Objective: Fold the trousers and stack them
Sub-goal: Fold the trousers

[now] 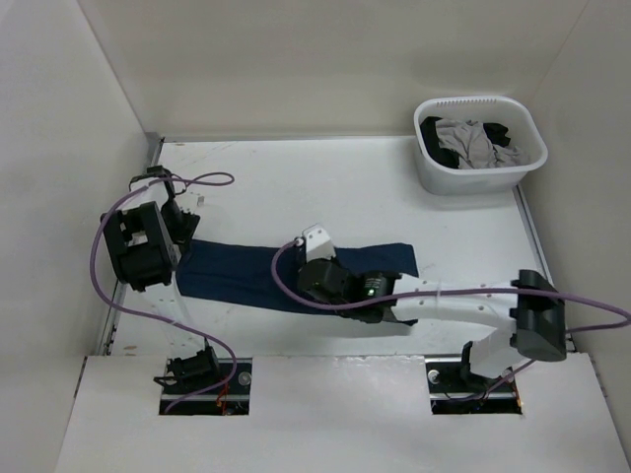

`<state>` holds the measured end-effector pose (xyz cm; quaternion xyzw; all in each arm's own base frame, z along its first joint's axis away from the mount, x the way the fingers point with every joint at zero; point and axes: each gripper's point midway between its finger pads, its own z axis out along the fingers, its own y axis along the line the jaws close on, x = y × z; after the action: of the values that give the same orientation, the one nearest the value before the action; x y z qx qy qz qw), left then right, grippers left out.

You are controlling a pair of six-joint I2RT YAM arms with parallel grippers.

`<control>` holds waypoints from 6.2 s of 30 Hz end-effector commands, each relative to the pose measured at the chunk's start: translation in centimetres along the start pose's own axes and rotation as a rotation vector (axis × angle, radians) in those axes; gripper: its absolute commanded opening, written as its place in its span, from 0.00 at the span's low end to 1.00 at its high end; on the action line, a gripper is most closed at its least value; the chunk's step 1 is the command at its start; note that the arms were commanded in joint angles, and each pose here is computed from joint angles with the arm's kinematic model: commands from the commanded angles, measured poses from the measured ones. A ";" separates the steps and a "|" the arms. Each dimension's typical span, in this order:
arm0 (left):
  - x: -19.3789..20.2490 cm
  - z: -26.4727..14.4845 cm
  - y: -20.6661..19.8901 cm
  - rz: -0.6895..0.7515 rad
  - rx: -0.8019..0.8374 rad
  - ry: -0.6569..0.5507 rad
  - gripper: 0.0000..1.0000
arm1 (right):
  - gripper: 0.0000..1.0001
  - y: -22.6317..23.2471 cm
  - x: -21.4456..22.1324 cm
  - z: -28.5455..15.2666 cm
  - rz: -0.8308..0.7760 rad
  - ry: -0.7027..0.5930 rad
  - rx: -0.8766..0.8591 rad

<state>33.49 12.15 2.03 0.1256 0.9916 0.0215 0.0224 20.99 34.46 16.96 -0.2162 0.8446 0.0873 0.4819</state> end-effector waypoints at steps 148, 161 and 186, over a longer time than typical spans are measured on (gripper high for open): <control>-8.4 -0.3 -14.2 0.265 0.125 -0.175 0.49 | 1.00 -32.8 10.1 -1.0 0.866 0.065 0.405; -9.7 -1.3 -13.5 0.268 0.107 -0.194 0.49 | 0.94 -29.9 14.5 6.0 0.847 0.437 0.202; -9.6 -4.2 -13.9 0.190 0.162 -0.245 0.51 | 0.00 -30.3 -4.0 -4.3 0.656 0.229 0.216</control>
<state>38.86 -3.38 5.74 0.2314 0.9623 -0.0593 0.1302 33.50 5.41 21.82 0.1450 0.9188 0.1360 0.3410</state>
